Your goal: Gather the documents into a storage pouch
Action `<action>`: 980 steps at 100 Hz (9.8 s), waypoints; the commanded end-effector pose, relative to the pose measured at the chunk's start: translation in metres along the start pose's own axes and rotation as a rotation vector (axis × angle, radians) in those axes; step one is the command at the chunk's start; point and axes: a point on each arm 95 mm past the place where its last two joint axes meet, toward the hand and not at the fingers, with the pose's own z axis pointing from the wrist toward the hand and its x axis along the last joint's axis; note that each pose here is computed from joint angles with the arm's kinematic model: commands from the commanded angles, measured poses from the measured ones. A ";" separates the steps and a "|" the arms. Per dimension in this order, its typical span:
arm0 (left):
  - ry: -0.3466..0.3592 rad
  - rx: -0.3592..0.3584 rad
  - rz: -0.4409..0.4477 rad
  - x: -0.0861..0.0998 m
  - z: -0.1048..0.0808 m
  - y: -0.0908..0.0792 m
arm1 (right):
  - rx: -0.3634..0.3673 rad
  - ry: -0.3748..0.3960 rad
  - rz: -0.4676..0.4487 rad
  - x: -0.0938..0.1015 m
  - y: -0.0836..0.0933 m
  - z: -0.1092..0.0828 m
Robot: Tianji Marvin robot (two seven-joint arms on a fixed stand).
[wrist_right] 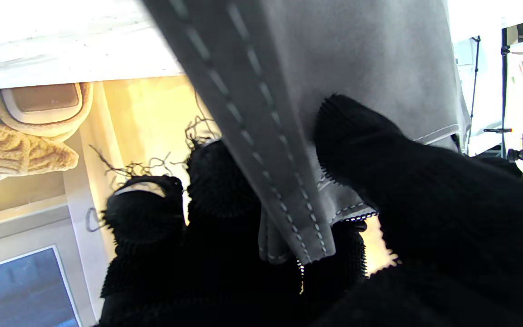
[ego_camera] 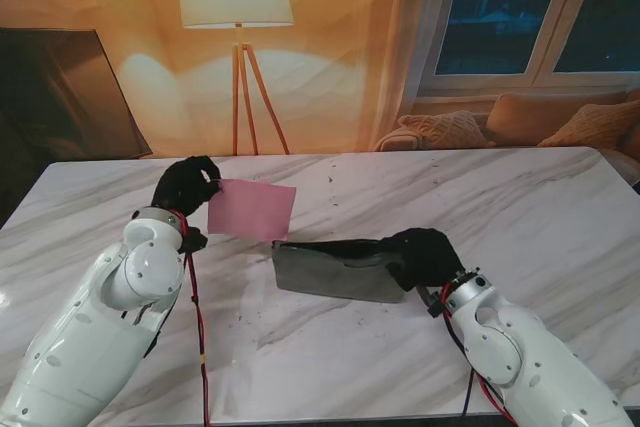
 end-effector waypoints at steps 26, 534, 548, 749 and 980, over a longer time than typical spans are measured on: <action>0.108 0.042 -0.028 0.029 -0.017 -0.027 | 0.023 -0.003 0.019 0.005 -0.003 0.001; 0.298 -0.364 -0.162 0.128 -0.023 0.033 | 0.012 -0.010 0.053 0.003 -0.001 -0.003; 0.281 -0.377 -0.155 0.123 -0.025 0.033 | 0.008 -0.015 0.050 0.002 0.000 -0.002; 0.339 -0.495 -0.018 0.126 0.006 0.060 | 0.010 -0.017 0.053 0.004 -0.001 -0.003; 0.524 -0.526 0.172 0.125 -0.003 0.066 | 0.000 -0.240 0.223 0.007 0.005 -0.013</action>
